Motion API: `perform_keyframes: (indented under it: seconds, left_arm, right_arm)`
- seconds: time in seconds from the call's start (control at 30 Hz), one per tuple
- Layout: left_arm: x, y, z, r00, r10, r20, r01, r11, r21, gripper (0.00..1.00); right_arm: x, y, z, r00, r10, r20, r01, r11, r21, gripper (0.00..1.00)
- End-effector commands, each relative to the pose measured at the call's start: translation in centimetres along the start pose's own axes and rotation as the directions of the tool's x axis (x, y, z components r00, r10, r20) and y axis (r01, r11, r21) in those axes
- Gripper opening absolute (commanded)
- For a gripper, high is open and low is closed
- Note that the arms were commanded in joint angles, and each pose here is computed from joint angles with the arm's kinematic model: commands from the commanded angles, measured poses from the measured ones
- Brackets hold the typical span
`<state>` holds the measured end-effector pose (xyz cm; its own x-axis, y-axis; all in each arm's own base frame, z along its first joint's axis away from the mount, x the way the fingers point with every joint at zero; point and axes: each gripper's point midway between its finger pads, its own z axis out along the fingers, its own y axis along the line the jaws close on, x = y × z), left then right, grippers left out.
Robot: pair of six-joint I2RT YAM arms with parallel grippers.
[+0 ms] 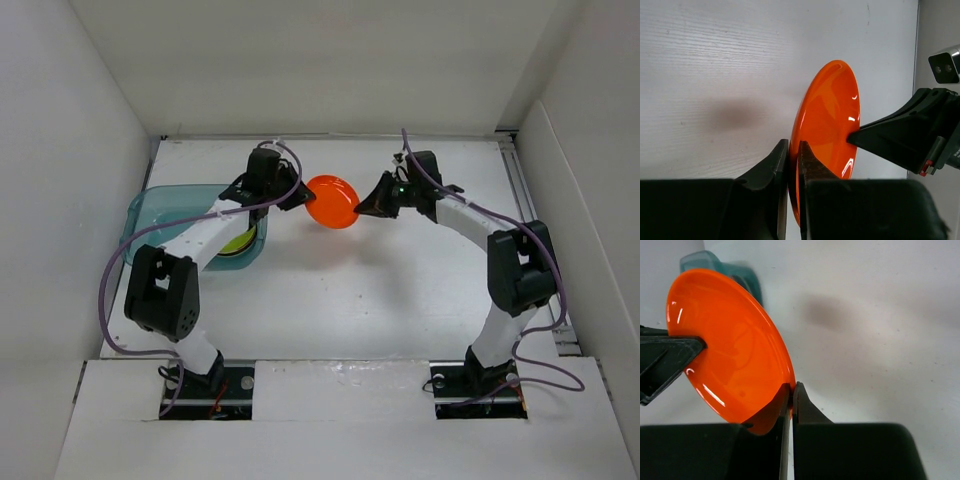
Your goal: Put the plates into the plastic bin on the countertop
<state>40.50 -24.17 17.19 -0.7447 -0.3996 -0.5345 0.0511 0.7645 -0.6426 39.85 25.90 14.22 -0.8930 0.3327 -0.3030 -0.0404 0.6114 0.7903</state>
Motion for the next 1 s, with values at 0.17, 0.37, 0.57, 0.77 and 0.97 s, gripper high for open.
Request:
perform_keyframes:
  seconds: [0.17, 0.37, 0.57, 0.77, 0.97]
  left_arm:
    - [-4.9, 1.9, -4.1, 0.986, -0.018, 0.164, 0.026, 0.998, -0.049, 0.00]
    - [-9.6, 8.3, -11.6, 0.902, -0.150, 0.404, 0.247, 0.948, -0.199, 0.00]
    - [-9.6, 18.7, -18.1, 0.759, -0.210, 0.617, 0.511, 0.779, -0.363, 0.00]
    - [-7.5, 21.9, -17.2, 0.764, -0.242, 0.598, 0.554, 0.721, -0.416, 0.00]
    - [-8.0, 21.3, -16.5, 0.782, -0.247, 0.572, 0.531, 0.745, -0.404, 0.23]
  right_arm:
    - [0.2, 7.1, -0.5, 0.991, -0.137, -0.001, 0.132, 0.956, -0.263, 0.48]
    - [-0.5, 4.4, 0.6, 0.993, -0.097, 0.061, 0.105, 0.982, -0.156, 1.00]
    - [1.5, 2.6, 0.9, 0.996, -0.092, 0.018, 0.094, 0.988, -0.125, 1.00]
    - [2.0, 3.2, -0.3, 0.995, -0.102, 0.023, 0.104, 0.985, -0.140, 1.00]
    - [2.3, 6.8, -4.8, 0.984, -0.137, 0.117, 0.157, 0.969, -0.188, 1.00]
